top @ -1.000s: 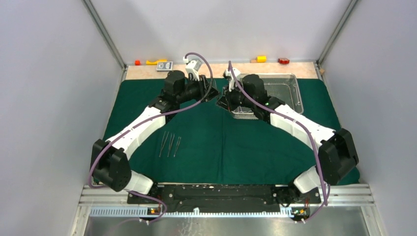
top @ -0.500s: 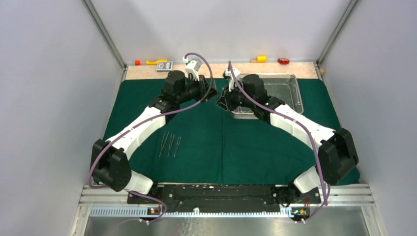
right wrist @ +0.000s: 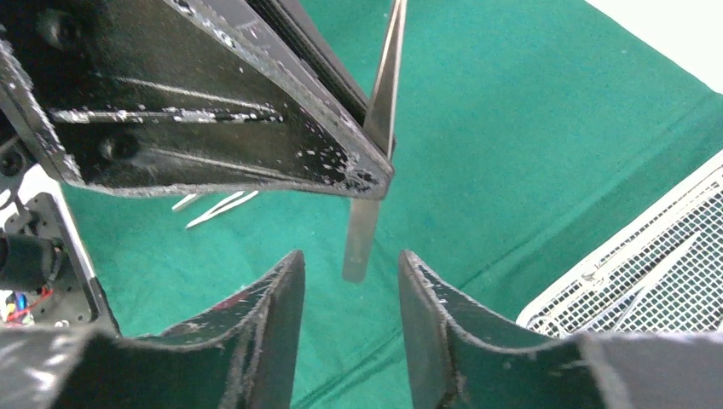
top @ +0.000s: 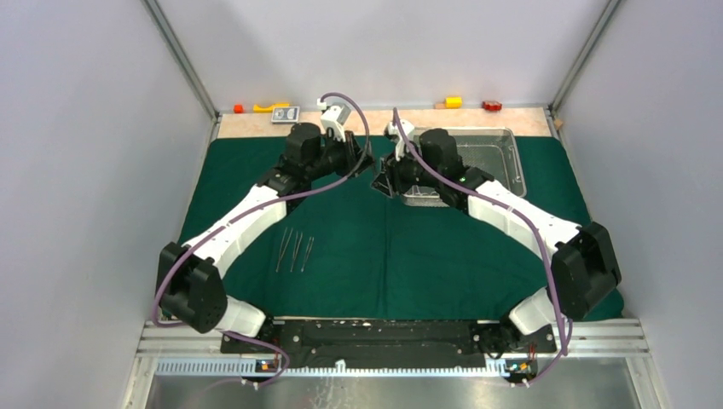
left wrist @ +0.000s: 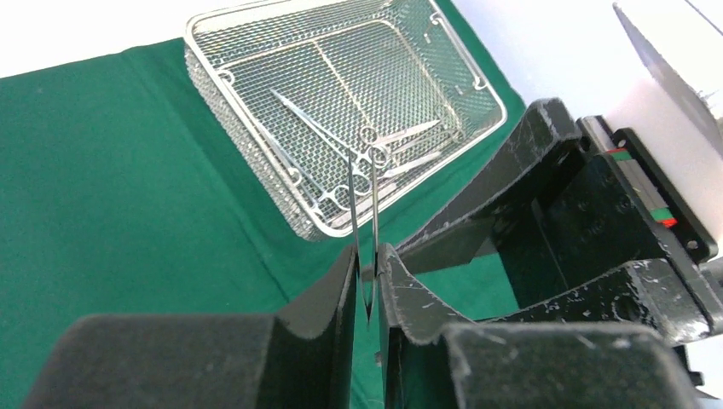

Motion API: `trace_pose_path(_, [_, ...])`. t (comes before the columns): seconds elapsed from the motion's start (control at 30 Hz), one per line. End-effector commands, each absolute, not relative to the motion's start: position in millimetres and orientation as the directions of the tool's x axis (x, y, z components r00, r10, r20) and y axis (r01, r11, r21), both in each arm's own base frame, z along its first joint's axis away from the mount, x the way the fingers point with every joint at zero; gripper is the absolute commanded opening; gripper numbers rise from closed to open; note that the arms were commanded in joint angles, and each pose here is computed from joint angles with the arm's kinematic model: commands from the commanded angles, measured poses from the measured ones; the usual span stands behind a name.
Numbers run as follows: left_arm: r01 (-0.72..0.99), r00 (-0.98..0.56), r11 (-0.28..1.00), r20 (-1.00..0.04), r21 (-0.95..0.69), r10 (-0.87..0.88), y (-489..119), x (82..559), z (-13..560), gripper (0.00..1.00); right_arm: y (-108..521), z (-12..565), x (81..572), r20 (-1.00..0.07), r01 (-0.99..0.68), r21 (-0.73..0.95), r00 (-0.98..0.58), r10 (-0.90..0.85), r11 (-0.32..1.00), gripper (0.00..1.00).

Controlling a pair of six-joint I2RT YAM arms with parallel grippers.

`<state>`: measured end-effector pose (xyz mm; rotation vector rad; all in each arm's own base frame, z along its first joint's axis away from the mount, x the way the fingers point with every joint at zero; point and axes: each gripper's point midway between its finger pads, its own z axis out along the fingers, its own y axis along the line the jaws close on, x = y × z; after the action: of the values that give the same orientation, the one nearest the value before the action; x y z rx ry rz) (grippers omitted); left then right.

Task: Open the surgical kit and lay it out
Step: Place the medical item in the surgical kit.

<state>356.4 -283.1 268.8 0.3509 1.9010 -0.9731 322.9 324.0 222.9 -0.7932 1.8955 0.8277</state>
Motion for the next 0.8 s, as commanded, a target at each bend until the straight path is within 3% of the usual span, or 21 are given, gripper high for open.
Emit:
trace_pose_path(0.0, [0.629,-0.422,0.683,-0.901,-0.371,-0.101,-268,349,287,0.18,324,249,324,-0.929,-0.82,0.145,-0.305,-0.208,0.554,0.46])
trace_pose_path(0.13, [0.626,-0.455,0.716,-0.89,-0.309,0.013,-254,336,262,0.19,315,247,317,-0.936,-0.851,0.058,-0.228,-0.268,0.522,0.49])
trace_pose_path(0.37, [0.574,-0.655,0.772,-0.72,-0.275,0.23,-213,281,168,0.21,279,246,315,-0.938,-0.827,-0.079,-0.127,-0.321,0.557,0.51])
trace_pose_path(0.77, [0.27,-0.887,0.858,-0.459,-0.437,0.046,-159,249,87,0.15,217,218,341,-0.928,-0.731,-0.068,-0.203,-0.312,0.679,0.52])
